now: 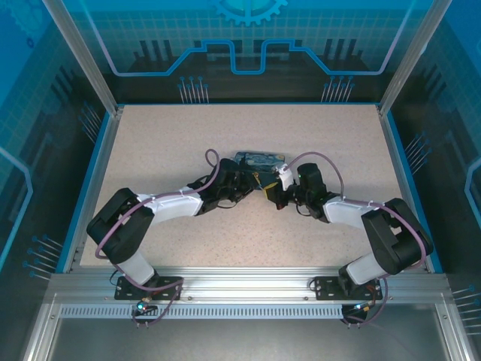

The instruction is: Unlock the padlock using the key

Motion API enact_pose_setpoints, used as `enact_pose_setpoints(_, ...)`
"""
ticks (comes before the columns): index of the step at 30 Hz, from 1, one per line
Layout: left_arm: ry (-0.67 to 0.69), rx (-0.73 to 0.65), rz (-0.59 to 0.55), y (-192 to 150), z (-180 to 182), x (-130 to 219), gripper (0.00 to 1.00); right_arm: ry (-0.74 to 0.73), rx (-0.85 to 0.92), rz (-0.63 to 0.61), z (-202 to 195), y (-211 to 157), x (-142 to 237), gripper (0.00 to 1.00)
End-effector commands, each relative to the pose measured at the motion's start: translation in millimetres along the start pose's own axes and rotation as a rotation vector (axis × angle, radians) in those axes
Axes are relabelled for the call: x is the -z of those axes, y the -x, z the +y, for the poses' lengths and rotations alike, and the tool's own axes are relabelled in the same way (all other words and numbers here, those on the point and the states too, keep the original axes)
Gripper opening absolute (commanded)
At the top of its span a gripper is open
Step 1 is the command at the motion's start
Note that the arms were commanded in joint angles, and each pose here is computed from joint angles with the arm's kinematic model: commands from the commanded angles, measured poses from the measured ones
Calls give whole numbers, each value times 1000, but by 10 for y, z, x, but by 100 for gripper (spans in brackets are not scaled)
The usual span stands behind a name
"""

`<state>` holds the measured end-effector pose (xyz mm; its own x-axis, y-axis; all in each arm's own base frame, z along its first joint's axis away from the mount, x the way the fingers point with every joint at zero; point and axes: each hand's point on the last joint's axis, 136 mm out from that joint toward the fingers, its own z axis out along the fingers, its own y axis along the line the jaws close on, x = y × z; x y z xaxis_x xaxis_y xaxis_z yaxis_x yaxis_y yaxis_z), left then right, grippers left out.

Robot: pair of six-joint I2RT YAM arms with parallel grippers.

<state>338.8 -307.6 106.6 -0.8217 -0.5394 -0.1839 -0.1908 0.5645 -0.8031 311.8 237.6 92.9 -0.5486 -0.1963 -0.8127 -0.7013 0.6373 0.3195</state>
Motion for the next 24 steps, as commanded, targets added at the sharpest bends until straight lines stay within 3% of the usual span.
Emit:
enact_pose_setpoints(1,-66,-19,106,-239,-189,59,0,-32,94,-145,34,409,28,0)
enact_pose_setpoints(6,-66,3,109,-243,-173,41,0,-12,127,-143,132,401,26,0)
enact_pose_setpoints(17,-71,54,131,-238,-216,72,0,-145,246,-79,115,311,-28,0)
enact_pose_setpoints(24,-66,58,138,-249,-209,76,0,-118,241,-104,161,352,-45,0)
